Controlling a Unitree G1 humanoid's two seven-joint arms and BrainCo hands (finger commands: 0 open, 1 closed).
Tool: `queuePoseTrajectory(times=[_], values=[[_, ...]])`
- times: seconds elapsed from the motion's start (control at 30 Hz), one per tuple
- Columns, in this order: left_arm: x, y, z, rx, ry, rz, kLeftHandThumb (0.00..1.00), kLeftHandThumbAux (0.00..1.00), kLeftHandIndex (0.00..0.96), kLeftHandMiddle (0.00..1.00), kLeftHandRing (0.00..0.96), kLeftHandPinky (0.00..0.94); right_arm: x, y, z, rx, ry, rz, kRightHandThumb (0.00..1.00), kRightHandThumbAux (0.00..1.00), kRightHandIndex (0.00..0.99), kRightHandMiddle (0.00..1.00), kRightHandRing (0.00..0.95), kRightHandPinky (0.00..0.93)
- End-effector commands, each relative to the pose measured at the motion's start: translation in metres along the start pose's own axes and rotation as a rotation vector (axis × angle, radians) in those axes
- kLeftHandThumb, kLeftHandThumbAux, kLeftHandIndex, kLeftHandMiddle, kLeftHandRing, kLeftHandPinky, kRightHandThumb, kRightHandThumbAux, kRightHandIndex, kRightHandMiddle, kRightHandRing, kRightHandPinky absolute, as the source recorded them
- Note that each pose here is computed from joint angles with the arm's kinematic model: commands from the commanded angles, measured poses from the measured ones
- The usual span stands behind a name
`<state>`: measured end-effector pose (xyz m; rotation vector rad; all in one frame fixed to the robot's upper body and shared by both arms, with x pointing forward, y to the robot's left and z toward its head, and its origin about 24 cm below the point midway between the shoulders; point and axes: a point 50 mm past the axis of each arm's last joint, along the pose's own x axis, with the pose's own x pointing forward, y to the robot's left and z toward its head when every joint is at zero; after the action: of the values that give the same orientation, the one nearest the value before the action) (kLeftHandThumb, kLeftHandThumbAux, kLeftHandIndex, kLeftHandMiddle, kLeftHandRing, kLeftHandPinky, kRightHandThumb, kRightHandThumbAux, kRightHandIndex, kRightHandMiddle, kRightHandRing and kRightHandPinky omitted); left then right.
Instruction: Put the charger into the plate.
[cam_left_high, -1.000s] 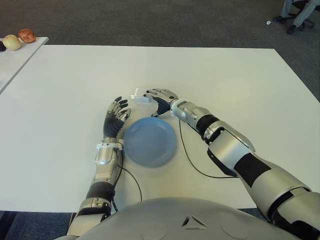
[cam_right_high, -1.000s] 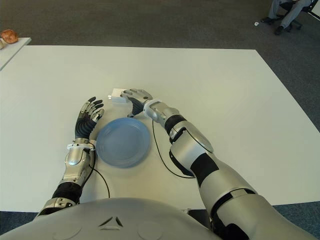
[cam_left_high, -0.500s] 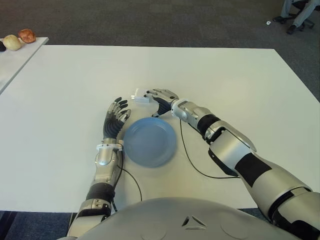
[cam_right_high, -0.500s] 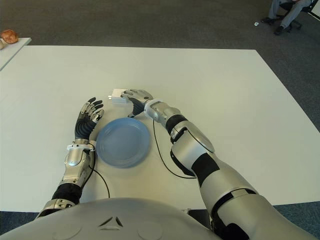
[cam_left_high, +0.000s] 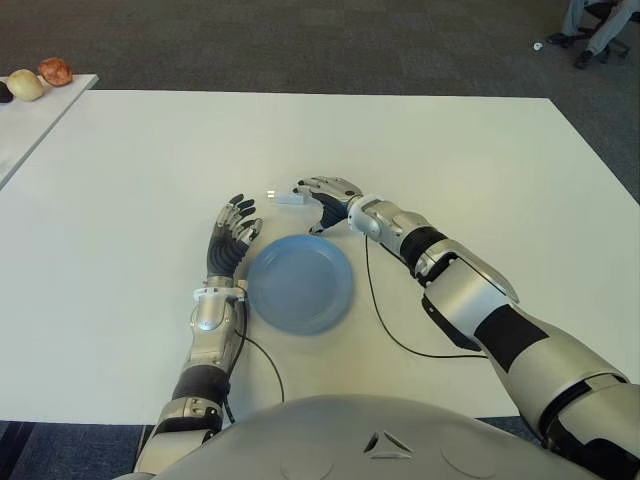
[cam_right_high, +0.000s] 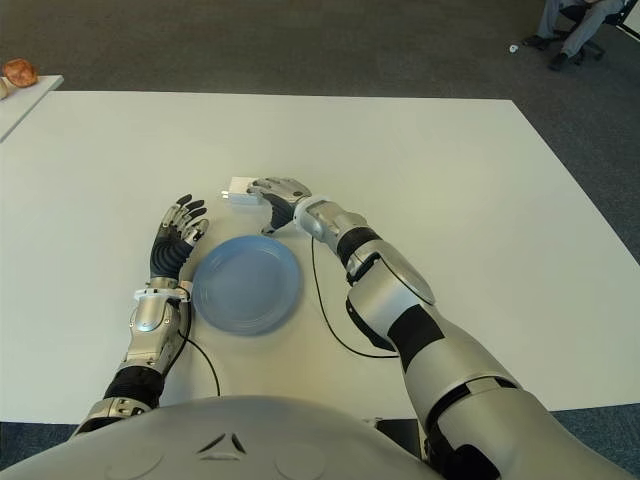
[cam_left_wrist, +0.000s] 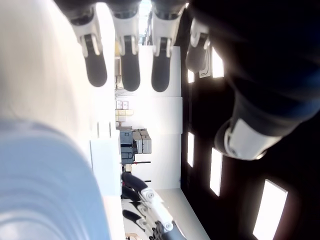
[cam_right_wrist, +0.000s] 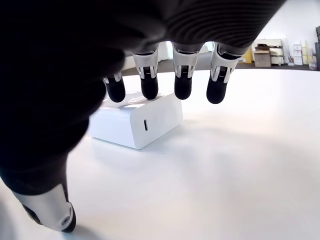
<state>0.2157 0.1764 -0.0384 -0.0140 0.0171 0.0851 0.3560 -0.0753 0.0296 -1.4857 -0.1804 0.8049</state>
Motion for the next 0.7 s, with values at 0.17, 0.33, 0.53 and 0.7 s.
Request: queuePoseTrajectory(times=[0.17, 0.33, 0.53, 0.7], values=[[-0.045, 0.007, -0.05, 0.006, 0.3, 0.03, 0.0, 0.646, 0.128, 0.204, 0.201, 0.214, -0.012, 0.008, -0.021, -0.022, 0.051, 0.081, 0.0, 0.715, 0.0, 0.032, 0.024, 0.007], [-0.044, 0.009, -0.049, 0.006, 0.299, 0.032, 0.0, 0.649, 0.128, 0.203, 0.2, 0.22, -0.02, 0.009, -0.033, -0.031, 0.07, 0.085, 0.0, 0.704, 0.0, 0.044, 0.034, 0.001], [-0.044, 0.01, -0.049, 0.004, 0.295, 0.029, 0.005, 0.648, 0.128, 0.201, 0.202, 0.221, -0.027, 0.008, -0.042, -0.033, 0.075, 0.078, 0.0, 0.707, 0.0, 0.052, 0.039, 0.004], [-0.044, 0.012, -0.05, 0.006, 0.295, 0.029, 0.008, 0.649, 0.128, 0.205, 0.206, 0.224, -0.037, 0.005, -0.053, -0.04, 0.07, 0.069, 0.0, 0.711, 0.0, 0.057, 0.042, 0.012]])
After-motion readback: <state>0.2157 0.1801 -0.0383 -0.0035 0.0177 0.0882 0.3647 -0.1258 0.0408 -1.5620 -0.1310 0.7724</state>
